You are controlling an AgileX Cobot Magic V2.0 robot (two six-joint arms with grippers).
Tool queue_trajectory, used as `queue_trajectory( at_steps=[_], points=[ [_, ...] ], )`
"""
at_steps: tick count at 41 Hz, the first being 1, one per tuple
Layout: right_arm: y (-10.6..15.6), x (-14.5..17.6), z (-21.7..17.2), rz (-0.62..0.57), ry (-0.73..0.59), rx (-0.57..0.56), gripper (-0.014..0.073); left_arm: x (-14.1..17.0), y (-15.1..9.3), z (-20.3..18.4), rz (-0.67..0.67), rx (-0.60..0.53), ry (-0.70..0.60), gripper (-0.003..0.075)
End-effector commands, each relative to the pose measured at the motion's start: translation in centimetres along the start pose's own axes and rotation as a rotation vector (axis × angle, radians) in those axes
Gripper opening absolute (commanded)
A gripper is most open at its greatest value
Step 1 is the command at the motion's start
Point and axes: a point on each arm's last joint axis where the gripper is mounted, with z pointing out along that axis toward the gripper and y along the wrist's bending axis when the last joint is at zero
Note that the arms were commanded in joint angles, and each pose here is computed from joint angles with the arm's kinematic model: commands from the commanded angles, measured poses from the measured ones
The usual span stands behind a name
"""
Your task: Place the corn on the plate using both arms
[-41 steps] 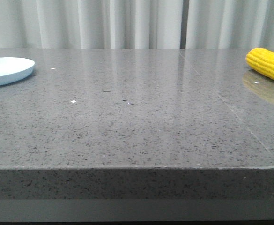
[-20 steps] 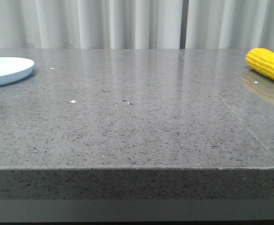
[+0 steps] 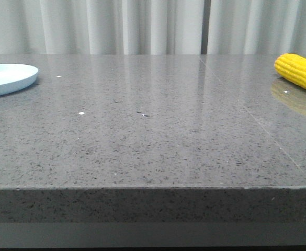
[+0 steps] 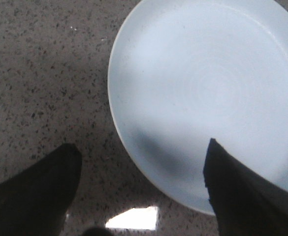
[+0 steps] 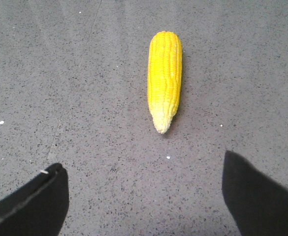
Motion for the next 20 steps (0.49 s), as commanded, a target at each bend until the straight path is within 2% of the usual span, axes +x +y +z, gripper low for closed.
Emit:
queue_trajectory(
  at_steps=[1,14,20],
  points=[
    [0.0,-1.4,-0.3,-0.007,-0.095,0.000,0.0655,-2.1,-0.2,-0.8,-0.004,0.004,-0.103,0.0512],
    [0.0,-1.4,-0.3,-0.007,-0.095,0.000,0.0655,-3.8,0.8,2.3,-0.017,0.026,-0.062,0.0508],
    [0.0,-1.4,-0.3,-0.007,-0.095,0.000,0.0655,-3.9,1.1,3.3,-0.024,0.029,-0.043,0.0420]
  ],
)
